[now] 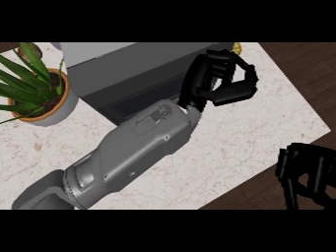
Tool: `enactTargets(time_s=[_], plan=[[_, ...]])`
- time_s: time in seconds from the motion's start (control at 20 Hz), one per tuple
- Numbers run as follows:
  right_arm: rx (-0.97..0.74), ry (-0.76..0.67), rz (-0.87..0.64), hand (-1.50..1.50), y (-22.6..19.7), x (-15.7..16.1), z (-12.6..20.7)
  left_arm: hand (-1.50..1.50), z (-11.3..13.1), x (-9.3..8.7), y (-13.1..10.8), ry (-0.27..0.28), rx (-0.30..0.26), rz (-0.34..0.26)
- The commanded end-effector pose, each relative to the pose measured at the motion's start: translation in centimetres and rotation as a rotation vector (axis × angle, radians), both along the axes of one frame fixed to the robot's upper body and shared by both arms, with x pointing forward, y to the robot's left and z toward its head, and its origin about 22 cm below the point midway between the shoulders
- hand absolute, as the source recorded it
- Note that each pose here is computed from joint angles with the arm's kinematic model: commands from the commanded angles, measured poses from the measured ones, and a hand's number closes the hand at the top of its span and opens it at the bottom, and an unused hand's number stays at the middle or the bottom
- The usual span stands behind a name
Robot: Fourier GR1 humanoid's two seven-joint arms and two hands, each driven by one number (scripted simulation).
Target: Pick up the milk, place it into the microwave and close the microwave
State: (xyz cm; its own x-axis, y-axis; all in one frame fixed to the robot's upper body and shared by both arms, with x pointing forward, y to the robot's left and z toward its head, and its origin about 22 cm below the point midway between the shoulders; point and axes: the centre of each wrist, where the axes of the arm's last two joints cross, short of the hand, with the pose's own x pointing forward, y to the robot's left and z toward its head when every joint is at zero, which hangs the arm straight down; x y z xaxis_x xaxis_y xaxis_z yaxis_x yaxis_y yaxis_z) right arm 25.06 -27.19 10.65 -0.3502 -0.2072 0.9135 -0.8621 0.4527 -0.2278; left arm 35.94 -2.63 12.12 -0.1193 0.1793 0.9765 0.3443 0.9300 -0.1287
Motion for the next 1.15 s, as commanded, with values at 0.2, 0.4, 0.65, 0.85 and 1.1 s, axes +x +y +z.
enactTargets(time_s=[0.2,0.4,0.65,0.85,1.1], plan=[[0.047,0.062,0.043,1.5,1.7,-2.4,-1.6,1.5,-4.5,1.6,4.0,0.283,-0.191,0.112],[0.083,0.074,0.04,1.5,2.7,-3.6,-2.0,1.5,-6.5,1.4,4.9,0.318,-0.224,0.089],[0.106,0.088,0.031,1.5,3.8,-5.0,-2.4,1.5,-7.7,1.4,5.6,0.316,-0.214,0.046],[0.127,0.089,0.02,1.5,4.7,-6.2,-2.4,1.5,-9.2,1.2,6.7,0.317,-0.216,0.017],[0.132,0.091,0.006,1.5,5.6,-7.6,-2.4,1.5,-10.1,1.0,6.8,0.316,-0.223,-0.015]])
